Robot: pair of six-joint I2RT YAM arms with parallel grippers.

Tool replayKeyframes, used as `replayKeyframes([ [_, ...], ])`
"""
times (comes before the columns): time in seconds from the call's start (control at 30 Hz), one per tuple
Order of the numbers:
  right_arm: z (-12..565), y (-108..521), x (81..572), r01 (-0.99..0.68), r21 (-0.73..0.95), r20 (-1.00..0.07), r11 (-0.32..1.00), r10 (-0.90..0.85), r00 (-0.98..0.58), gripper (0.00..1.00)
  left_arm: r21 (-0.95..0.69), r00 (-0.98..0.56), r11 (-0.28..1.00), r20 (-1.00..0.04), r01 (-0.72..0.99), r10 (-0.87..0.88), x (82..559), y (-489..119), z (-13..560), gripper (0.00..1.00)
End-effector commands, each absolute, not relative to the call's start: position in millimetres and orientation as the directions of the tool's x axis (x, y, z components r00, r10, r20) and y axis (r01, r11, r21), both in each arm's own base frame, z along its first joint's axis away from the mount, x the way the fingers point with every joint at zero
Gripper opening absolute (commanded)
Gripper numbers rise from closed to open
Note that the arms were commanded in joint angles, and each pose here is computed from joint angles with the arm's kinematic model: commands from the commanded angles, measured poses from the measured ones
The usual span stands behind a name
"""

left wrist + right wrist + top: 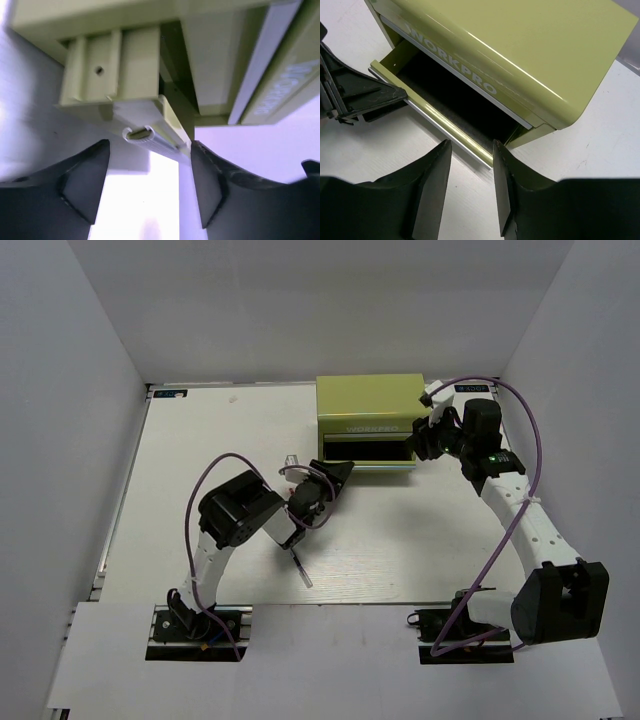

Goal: Sort the stationery into containers
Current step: Open the drawer, then grab a piece of stationery with the right arm

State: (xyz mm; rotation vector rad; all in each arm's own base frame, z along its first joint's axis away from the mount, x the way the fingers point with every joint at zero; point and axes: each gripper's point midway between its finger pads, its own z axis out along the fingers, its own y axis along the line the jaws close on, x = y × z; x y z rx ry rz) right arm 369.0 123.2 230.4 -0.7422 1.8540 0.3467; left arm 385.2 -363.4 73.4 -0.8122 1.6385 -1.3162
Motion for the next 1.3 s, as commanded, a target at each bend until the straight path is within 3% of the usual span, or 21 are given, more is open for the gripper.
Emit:
replayKeyframes([
  [0.0, 249.2, 126.1, 369.9, -0.65, -0.122, -0.921, 0.75, -0.33, -0.207, 0.47, -0.964, -0.418, 0.258, -0.261, 0.065, -0.87, 386.6, -359.4, 98.1, 0.78],
  [0.17, 248.2, 128.9, 365.8, -0.677, -0.131, -0.917, 0.724, -0.348, -0.195, 0.54, -0.945, -0.47, 0.286, -0.326, 0.156, -0.82, 372.4, -365.1, 124.6, 0.82],
  [0.23, 252.0, 133.1, 361.1, -0.706, -0.125, -0.92, 0.697, -0.347, -0.18, 0.66, -0.922, -0.508, 0.299, -0.386, 0.248, -0.77, 359.5, -371.1, 149.3, 0.82],
  [0.27, 250.6, 134.6, 359.5, -0.71, -0.124, -0.918, 0.693, -0.351, -0.183, 0.66, -0.91, -0.528, 0.305, -0.411, 0.28, -0.743, 350.9, -377.1, 157.7, 0.82],
  [0.3, 254.9, 137.7, 355.1, -0.728, -0.12, -0.924, 0.675, -0.344, -0.167, 0.79, -0.896, -0.573, 0.332, -0.444, 0.295, -0.689, 341.3, -382.2, 155.9, 0.82],
  [0.33, 253.9, 139.2, 352.0, -0.738, -0.119, -0.924, 0.664, -0.347, -0.163, 0.85, -0.884, -0.594, 0.344, -0.468, 0.318, -0.654, 331.2, -387.4, 160.9, 0.82],
  [0.4, 256.8, 144.1, 343.7, -0.764, -0.127, -0.931, 0.633, -0.342, -0.128, 0.89, -0.853, -0.594, 0.361, -0.521, 0.376, -0.613, 312.4, -382.4, 181.2, 0.81],
  [0.47, 259.1, 148.7, 339.3, -0.783, -0.128, -0.936, 0.609, -0.336, -0.108, 0.89, -0.844, -0.63, 0.419, -0.532, 0.335, -0.566, 293.5, -369.9, 165.0, 0.72],
  [0.5, 256.3, 149.0, 336.0, -0.789, -0.121, -0.932, 0.602, -0.343, -0.119, 0.89, -0.852, -0.628, 0.4, -0.52, 0.337, -0.579, 284.6, -360.3, 183.8, 0.65],
  [0.53, 258.9, 154.0, 332.3, -0.81, -0.114, -0.934, 0.576, -0.339, -0.11, 0.87, -0.839, -0.637, 0.475, -0.523, 0.266, -0.566, 280.5, -340.4, 159.3, 0.46],
  [0.6, 248.2, 157.3, 322.1, -0.843, -0.081, -0.918, 0.531, -0.37, -0.145, 0.75, -0.818, -0.606, 0.54, -0.534, 0.197, -0.589, 279.2, -312.3, 155.2, 0.28],
  [0.63, 247.3, 164.9, 312.9, -0.873, -0.052, -0.92, 0.485, -0.363, -0.147, 0.53, -0.783, -0.607, 0.606, -0.554, 0.145, -0.57, 270.4, -291.9, 152.6, 0.21],
  [0.67, 239.4, 172.9, 305.9, -0.895, -0.028, -0.911, 0.444, -0.381, -0.16, 0.41, -0.751, -0.602, 0.653, -0.565, 0.094, -0.564, 267.0, -276.8, 144.9, 0.12],
  [0.73, 229.5, 181.7, 291.1, -0.919, 0.007, -0.896, 0.395, -0.406, -0.181, 0.19, -0.63, -0.593, 0.776, -0.611, -0.038, -0.525, 262.5, -237.3, 129.6, 0.1],
  [0.8, 213.8, 199.8, 274.6, -0.939, 0.029, -0.876, 0.342, -0.445, -0.189, 0.16, -0.572, -0.58, 0.815, -0.635, -0.093, -0.511, 255.8, -214.4, 133.9, 0.21],
  [0.83, 210.5, 204.9, 271.1, -0.942, 0.03, -0.871, 0.334, -0.454, -0.189, 0.16, -0.562, -0.577, 0.817, -0.626, -0.132, -0.524, 255.4, -206.5, 138.3, 0.31],
  [0.87, 199.2, 218.0, 261.6, -0.953, 0.04, -0.854, 0.301, -0.485, -0.189, 0.16, -0.495, -0.621, 0.849, -0.61, -0.185, -0.492, 242.4, -193.6, 122.4, 0.5],
  [1.0, 180.7, 246.3, 256.3, -0.958, 0.046, -0.817, 0.282, -0.541, -0.198, 0.26, -0.458, -0.666, 0.845, -0.544, -0.275, -0.511, 223.5, -179.7, 116.9, 0.73],
  [1.07, 173.6, 265.2, 261.6, -0.957, 0.062, -0.795, 0.283, -0.566, -0.219, 0.32, -0.482, -0.663, 0.824, -0.518, -0.297, -0.541, 218.2, -178.3, 123.1, 0.77],
  [1.17, 158.7, 295.4, 268.2, -0.945, 0.126, -0.747, 0.302, -0.598, -0.29, 0.48, -0.507, -0.654, 0.797, -0.487, -0.327, -0.579, 205.1, -168.3, 128.5, 0.81],
  [1.27, 150.6, 327.2, 275.2, -0.935, 0.169, -0.715, 0.313, -0.613, -0.335, 0.52, -0.507, -0.634, 0.784, -0.485, -0.358, -0.603, 193.1, -151.4, 129.0, 0.83],
])
